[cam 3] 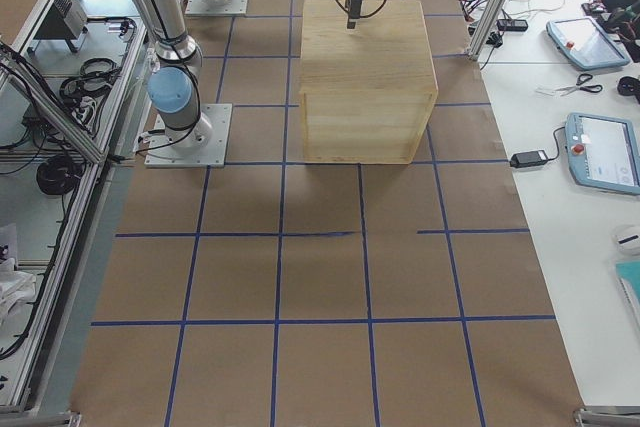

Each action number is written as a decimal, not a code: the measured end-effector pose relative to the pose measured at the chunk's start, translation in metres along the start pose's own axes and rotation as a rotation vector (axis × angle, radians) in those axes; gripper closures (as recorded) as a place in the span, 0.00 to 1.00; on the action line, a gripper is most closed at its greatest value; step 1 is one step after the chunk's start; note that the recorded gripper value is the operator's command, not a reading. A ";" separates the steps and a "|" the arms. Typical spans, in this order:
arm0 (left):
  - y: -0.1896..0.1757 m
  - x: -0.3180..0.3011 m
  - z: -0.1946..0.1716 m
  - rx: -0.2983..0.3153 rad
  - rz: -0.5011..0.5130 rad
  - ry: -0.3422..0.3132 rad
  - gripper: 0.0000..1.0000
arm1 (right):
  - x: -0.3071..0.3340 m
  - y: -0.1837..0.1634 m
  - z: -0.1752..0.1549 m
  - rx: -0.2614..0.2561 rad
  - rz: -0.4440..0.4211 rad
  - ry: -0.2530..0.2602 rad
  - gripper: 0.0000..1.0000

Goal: Open upper drawer

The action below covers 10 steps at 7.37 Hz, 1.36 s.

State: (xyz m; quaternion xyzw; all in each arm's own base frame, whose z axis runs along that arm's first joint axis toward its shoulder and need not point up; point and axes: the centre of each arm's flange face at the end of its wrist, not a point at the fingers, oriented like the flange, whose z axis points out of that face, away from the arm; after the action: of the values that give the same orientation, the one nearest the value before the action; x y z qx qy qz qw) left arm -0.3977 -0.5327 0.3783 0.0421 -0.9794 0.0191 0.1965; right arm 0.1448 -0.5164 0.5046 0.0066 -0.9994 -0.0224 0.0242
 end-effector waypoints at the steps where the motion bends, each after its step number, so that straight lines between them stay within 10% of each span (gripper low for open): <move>1: 0.000 0.000 0.000 0.000 0.001 0.001 0.00 | 0.000 0.000 0.000 0.000 0.000 0.000 0.00; 10: -0.010 0.000 0.024 -0.003 0.023 0.032 0.00 | 0.000 0.000 0.000 0.001 -0.001 0.000 0.00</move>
State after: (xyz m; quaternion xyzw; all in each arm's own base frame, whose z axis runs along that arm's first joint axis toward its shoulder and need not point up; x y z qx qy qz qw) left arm -0.4056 -0.5438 0.3561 0.0300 -0.9766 0.0205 0.2119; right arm 0.1448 -0.5165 0.5049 0.0069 -0.9994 -0.0221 0.0242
